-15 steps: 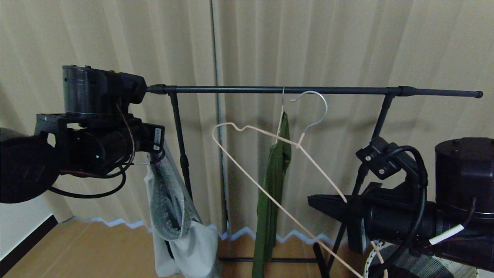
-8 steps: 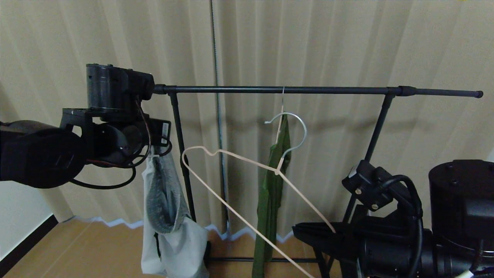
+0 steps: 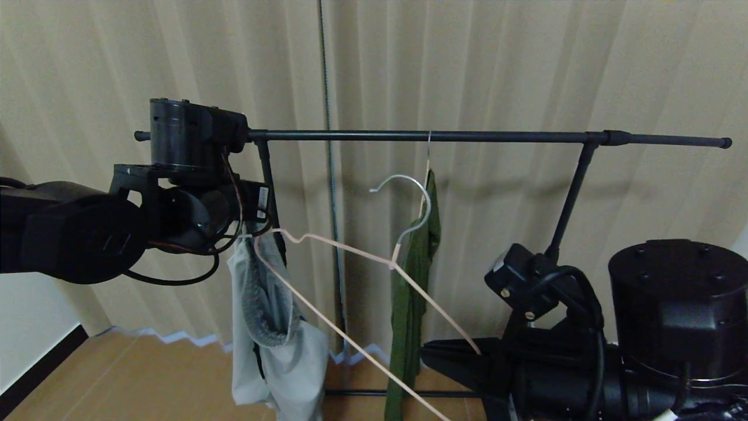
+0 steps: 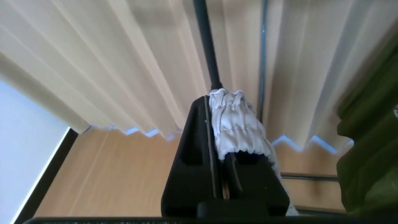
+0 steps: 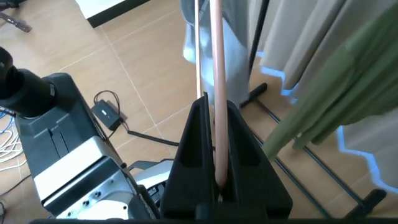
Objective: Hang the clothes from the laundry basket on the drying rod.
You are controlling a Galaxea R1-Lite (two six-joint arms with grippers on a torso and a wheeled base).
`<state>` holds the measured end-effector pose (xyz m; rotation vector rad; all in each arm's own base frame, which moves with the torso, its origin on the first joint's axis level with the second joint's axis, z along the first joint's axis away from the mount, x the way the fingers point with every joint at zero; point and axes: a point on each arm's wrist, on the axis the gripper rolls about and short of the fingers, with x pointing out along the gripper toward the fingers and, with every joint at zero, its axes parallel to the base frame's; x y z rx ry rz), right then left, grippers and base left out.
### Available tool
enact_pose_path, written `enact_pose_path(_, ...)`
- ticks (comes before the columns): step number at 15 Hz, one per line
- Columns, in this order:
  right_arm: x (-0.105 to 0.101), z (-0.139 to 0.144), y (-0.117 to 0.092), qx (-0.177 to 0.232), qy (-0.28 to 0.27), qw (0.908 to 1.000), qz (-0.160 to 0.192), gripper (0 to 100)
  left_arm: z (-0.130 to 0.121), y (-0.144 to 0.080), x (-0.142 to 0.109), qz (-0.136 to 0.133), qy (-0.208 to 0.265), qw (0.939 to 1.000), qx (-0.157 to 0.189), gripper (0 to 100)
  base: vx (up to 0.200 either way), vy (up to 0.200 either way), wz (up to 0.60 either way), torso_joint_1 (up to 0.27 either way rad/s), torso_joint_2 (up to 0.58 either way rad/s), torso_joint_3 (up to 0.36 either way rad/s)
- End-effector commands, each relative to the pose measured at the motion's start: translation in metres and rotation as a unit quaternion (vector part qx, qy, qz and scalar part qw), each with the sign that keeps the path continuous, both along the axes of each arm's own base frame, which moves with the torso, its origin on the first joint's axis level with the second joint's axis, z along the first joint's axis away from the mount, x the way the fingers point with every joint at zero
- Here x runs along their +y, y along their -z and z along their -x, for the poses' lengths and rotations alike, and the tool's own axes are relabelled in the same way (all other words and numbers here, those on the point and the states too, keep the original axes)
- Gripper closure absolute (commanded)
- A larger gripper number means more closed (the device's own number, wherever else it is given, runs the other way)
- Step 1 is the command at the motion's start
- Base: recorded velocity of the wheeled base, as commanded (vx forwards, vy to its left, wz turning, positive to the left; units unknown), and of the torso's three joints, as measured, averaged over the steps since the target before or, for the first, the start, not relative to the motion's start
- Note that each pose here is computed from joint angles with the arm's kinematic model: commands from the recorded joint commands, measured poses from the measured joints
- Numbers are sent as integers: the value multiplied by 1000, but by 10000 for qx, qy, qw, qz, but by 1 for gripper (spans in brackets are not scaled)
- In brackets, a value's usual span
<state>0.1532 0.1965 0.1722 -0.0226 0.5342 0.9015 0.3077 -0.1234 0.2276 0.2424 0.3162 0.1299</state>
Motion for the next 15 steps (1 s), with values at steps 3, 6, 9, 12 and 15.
enact_pose_path(3, 15, -23, 8, 97, 196, 9997, 133, 100, 4, -3, 1, 10, 12, 10000, -29, 100, 0, 0, 0, 0, 0, 0)
enact_pose_path(6, 22, -39, 9, 218, 419, 9989, 54, 100, 7, -5, 2, 11, 13, 10000, -37, 100, 0, 0, 0, 0, 0, 0)
enact_pose_path(9, 30, -53, 12, 262, 622, 9977, 40, 100, 13, -3, -4, -5, 128, 9999, -2, 100, 0, 0, 0, 0, 0, 0)
enact_pose_path(12, 35, -58, 12, 261, 644, 9976, 22, 100, 20, -4, -7, -20, 184, 9998, -1, 100, 0, 0, 0, 0, 0, 0)
enact_pose_path(15, 43, -65, 12, 290, 695, 9971, -49, 100, 28, -2, -11, -93, 127, 9999, -3, 100, 0, 0, 0, 0, 0, 0)
